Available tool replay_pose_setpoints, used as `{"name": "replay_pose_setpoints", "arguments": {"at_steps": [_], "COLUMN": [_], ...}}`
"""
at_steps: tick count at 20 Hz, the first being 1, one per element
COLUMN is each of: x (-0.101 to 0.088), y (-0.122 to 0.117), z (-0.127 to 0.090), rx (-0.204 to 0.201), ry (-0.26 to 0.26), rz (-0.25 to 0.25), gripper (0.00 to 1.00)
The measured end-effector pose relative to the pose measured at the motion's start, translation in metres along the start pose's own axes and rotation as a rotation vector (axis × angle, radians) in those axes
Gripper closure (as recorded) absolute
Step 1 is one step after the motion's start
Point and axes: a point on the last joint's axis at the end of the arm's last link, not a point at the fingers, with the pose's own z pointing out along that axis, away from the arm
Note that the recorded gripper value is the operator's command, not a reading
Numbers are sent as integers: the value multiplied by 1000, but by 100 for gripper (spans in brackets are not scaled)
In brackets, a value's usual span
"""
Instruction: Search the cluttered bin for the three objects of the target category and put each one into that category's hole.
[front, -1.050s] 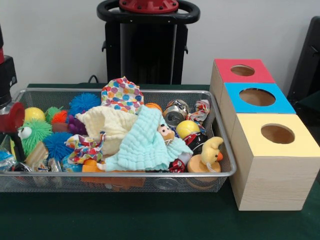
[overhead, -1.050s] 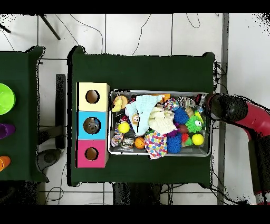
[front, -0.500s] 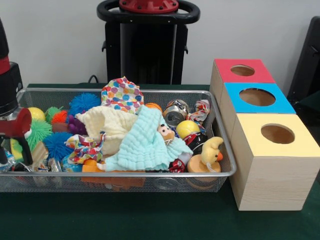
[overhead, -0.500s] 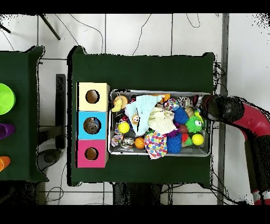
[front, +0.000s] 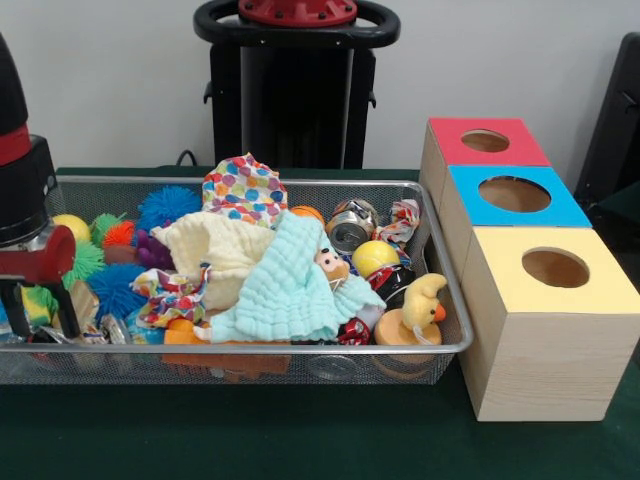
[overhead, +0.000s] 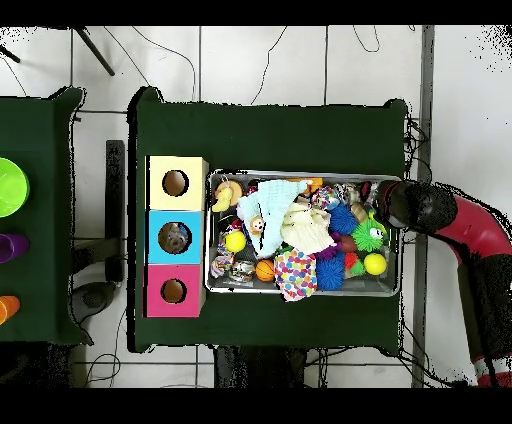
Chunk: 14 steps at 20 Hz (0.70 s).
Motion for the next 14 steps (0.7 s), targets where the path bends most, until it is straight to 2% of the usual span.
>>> {"name": "replay_pose_setpoints", "arguments": {"at_steps": [14], "x": [4], "y": [-10], "z": [3], "rx": [21], "ry": [-6], "rz": [-22], "gripper": [0]}}
